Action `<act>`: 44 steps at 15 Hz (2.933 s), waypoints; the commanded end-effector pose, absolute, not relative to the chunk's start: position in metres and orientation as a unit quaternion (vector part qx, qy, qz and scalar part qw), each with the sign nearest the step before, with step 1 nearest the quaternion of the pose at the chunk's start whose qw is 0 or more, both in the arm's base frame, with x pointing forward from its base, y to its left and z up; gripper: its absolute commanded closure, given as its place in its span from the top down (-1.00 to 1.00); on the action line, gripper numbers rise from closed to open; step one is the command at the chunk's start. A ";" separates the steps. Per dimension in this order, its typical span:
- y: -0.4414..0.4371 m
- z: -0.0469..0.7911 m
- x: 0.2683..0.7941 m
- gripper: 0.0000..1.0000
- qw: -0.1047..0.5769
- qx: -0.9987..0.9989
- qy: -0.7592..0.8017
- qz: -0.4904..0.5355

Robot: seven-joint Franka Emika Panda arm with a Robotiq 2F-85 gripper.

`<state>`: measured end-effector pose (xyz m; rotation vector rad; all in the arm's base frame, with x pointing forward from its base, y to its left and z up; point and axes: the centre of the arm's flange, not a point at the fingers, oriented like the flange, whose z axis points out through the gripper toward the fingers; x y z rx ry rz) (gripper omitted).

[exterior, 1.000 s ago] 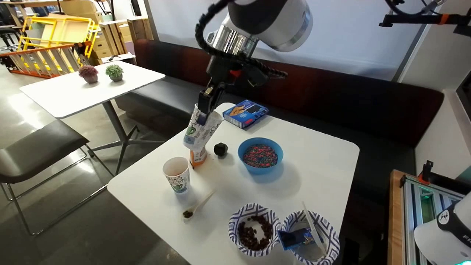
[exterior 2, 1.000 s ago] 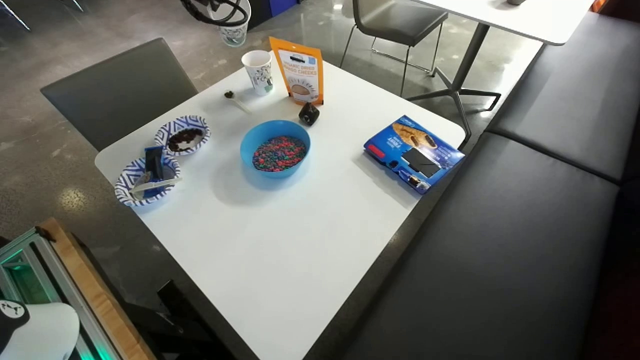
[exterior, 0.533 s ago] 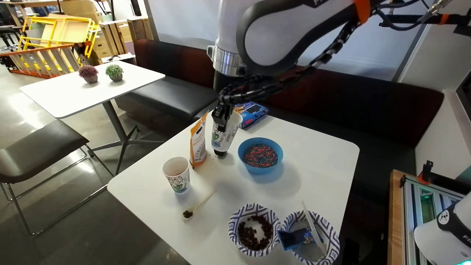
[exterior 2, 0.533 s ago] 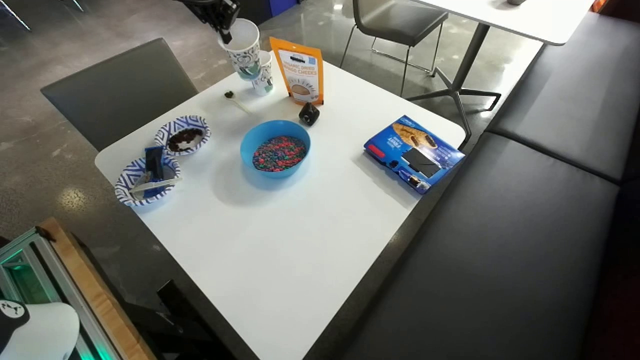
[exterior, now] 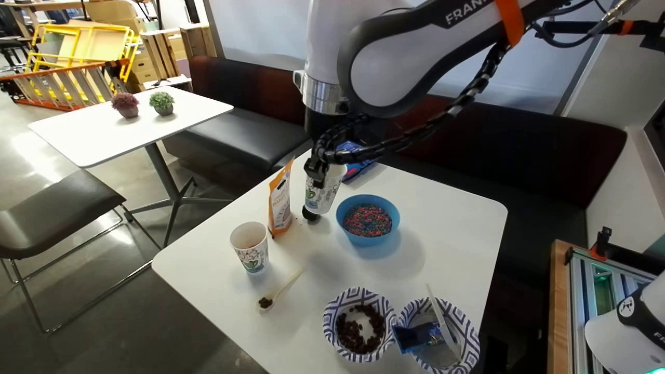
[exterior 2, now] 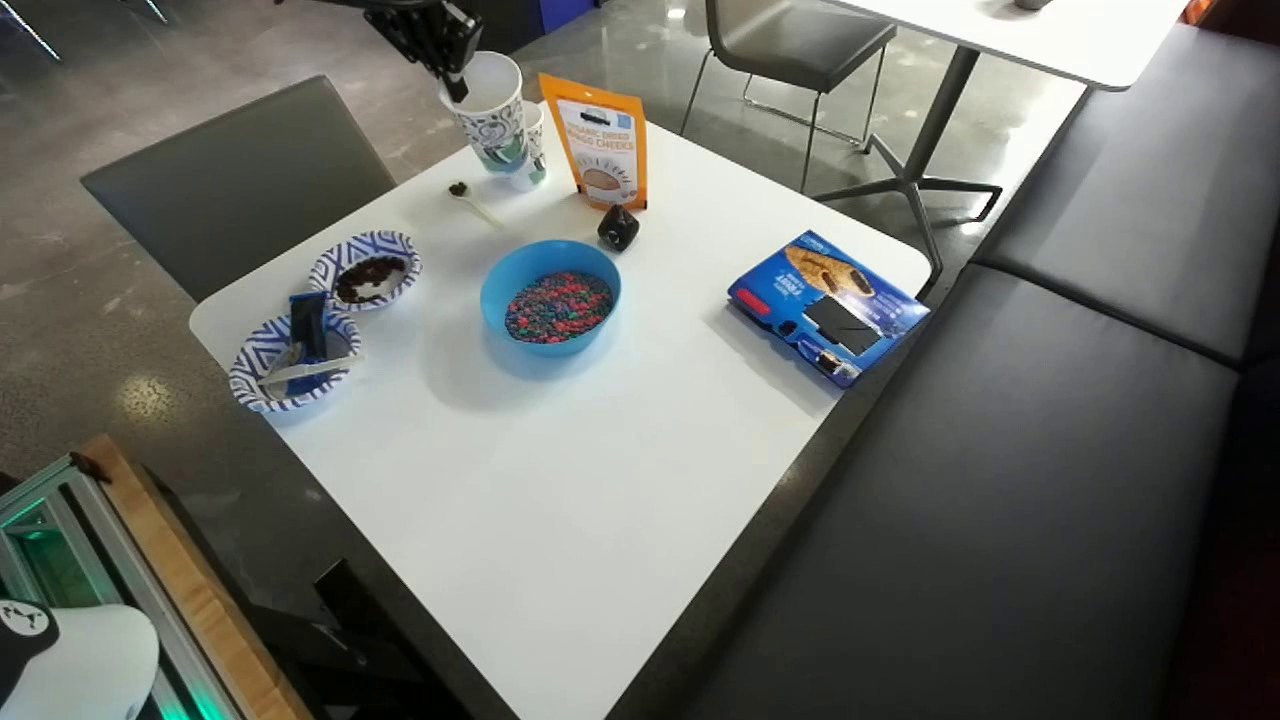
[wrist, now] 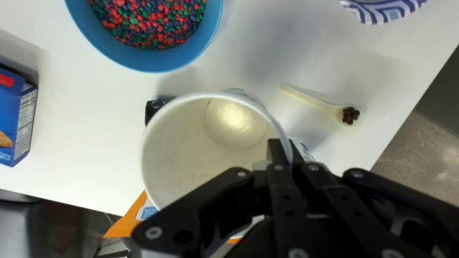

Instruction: Pour the contents from the right cup to the left cup

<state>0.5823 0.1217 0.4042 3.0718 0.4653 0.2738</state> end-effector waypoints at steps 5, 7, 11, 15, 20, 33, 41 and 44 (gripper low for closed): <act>0.132 0.364 0.531 -0.98 0.049 0.980 0.191 -0.013; 0.136 0.357 0.520 -0.98 0.053 0.978 0.199 -0.010; 0.135 0.338 0.497 -0.98 0.047 0.978 0.202 -0.005; 0.132 0.321 0.474 -0.98 0.040 0.981 0.189 0.000; 0.141 0.306 0.457 -0.98 0.028 0.986 0.164 0.012; 0.166 0.237 0.438 -0.98 0.052 0.985 0.161 0.022; 0.186 0.292 0.436 0.16 0.077 0.975 0.210 0.014; 0.183 0.350 0.444 0.60 0.094 0.976 0.193 0.020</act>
